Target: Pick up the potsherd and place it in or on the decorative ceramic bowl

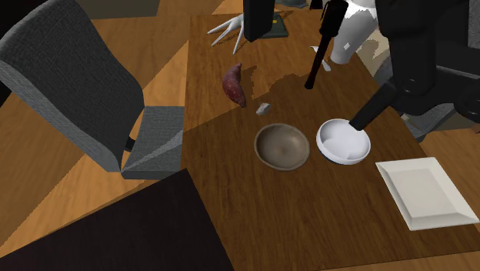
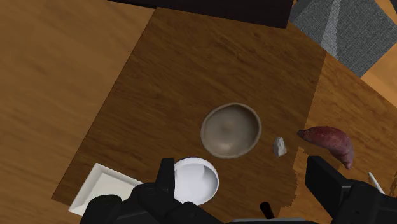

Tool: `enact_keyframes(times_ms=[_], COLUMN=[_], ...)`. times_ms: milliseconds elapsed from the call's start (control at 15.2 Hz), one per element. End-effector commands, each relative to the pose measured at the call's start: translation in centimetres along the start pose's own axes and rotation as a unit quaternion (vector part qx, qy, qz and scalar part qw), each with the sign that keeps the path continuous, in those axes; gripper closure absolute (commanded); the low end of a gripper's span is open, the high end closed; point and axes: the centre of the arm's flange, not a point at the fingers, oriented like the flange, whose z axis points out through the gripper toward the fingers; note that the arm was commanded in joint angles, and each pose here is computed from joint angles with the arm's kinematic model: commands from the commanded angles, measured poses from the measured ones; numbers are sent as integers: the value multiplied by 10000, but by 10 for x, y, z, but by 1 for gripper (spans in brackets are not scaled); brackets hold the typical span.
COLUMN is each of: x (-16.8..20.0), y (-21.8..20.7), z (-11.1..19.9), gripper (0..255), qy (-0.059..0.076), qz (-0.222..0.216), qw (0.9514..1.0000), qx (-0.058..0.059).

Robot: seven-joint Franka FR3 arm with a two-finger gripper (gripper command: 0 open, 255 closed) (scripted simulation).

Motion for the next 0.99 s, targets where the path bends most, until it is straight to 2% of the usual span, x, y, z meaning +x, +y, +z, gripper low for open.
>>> enact_keyframes(times_ms=[0, 924], x=[0, 96], y=[0, -87], z=[0, 146], gripper=[0, 0], qy=[0, -473], qz=[0, 38], qw=[10000, 9986], qx=[0, -216])
